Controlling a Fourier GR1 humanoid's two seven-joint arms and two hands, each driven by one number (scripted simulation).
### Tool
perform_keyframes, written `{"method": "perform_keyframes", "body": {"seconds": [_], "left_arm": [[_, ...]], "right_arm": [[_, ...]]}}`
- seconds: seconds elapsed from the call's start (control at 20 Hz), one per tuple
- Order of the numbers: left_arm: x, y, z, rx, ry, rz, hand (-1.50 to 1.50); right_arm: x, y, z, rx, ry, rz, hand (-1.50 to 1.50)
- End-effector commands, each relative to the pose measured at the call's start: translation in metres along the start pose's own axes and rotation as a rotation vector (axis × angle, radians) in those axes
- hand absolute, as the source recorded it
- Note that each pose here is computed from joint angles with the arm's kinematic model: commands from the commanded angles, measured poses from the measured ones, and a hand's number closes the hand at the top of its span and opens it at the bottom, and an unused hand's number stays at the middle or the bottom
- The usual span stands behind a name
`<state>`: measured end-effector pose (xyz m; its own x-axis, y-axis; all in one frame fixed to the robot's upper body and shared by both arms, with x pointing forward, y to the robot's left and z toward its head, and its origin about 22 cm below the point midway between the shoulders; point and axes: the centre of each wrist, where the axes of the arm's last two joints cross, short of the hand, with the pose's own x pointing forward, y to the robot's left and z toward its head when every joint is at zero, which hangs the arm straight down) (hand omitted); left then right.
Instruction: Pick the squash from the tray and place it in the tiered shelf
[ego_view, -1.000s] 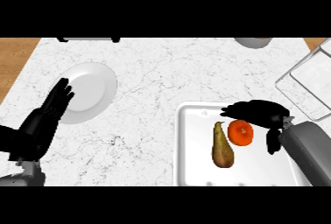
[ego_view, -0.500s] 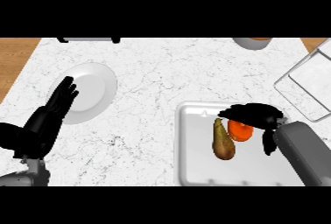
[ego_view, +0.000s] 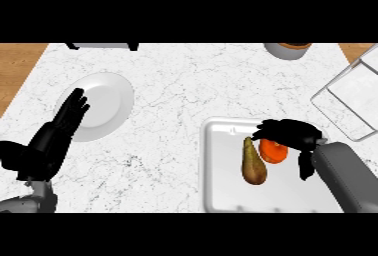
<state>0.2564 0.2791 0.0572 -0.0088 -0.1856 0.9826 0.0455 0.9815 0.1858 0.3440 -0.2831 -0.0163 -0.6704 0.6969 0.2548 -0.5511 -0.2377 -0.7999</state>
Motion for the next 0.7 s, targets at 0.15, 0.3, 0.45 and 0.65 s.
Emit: {"method": "perform_keyframes", "body": {"seconds": [0.15, 0.3, 0.45, 0.65], "left_arm": [[0.006, 0.005, 0.002, 0.018, -0.015, -0.01, 0.0], [0.003, -0.004, 0.002, 0.007, 0.001, -0.01, 0.0], [0.01, 0.008, -0.011, 0.018, 0.003, -0.02, 0.0], [0.0, -0.006, 0.005, 0.02, 0.005, -0.008, 0.0]], "right_arm": [[-0.007, 0.013, -0.014, -0.128, 0.012, 0.027, 1.5], [0.0, 0.022, -0.018, -0.191, 0.008, 0.035, 1.5], [-0.014, -0.013, 0.002, -0.293, -0.021, 0.034, 1.5], [-0.023, -0.019, 0.021, -0.43, -0.118, -0.055, 1.5]]}}
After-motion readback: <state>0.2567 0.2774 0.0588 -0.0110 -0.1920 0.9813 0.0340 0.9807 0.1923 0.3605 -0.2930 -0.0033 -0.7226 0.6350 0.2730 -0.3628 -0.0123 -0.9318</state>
